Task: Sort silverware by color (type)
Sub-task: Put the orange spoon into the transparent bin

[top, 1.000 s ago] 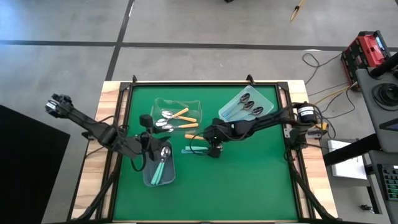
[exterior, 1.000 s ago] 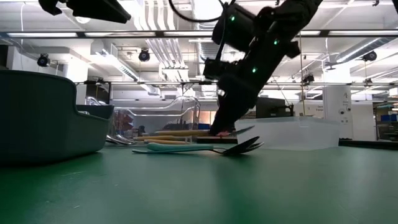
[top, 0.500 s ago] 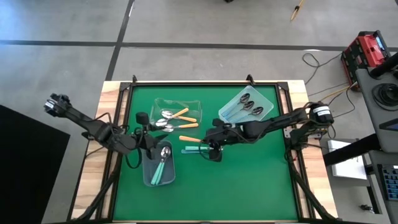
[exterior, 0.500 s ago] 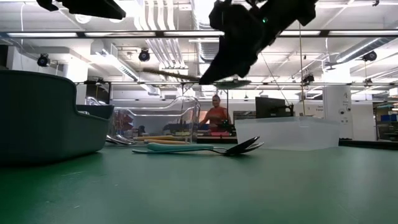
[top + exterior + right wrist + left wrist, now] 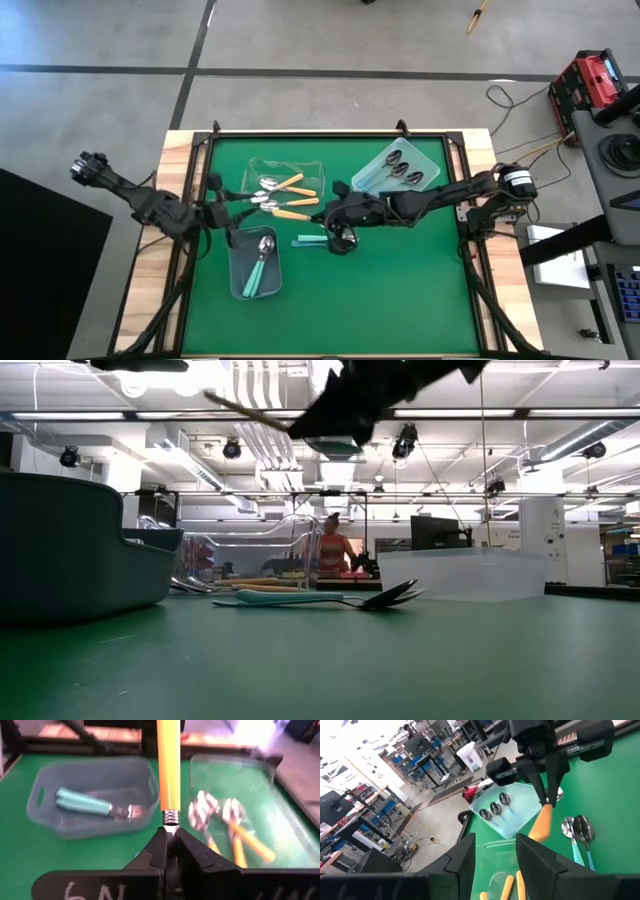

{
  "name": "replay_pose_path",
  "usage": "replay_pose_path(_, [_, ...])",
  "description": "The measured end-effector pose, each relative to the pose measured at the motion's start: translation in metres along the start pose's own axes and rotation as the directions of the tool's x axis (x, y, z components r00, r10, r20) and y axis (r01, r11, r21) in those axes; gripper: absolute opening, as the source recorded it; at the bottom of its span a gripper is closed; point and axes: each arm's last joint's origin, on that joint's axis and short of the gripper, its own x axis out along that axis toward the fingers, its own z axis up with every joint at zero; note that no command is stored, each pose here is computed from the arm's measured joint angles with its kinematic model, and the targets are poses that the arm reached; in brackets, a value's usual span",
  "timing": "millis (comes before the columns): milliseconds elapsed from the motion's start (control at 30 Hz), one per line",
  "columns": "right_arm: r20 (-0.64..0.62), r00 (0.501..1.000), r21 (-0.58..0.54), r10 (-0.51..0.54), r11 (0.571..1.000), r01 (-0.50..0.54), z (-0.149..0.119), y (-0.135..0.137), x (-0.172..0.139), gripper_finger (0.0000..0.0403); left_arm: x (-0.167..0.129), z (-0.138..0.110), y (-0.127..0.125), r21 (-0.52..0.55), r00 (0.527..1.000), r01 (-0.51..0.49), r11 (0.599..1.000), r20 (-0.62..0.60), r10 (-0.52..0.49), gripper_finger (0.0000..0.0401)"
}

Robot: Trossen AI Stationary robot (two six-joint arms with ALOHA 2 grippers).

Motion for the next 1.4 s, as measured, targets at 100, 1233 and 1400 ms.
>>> replay_pose_path(100, [0.047,0.999,-0.027,-0.022,0.999,0.024,0.018,-0.007,0.002,0.0013,-0.005,0.0,0.008,-0.023,0.998,-0.063,0.998,0.012,0.063,0.0123])
replay_pose_path(1233, [-0.142,0.954,-0.01,-0.265,0.964,0.266,0.056,-0.111,0.084,0.0013,-0.036,-0.011,0.047,-0.239,0.968,-0.237,0.942,0.031,0.251,0.0123])
replay_pose_path(1400, [-0.205,0.945,-0.05,-0.254,0.967,0.249,0.051,-0.112,0.102,0.0013,-0.038,-0.014,0.047,-0.244,0.967,-0.237,0.941,0.034,0.252,0.0123])
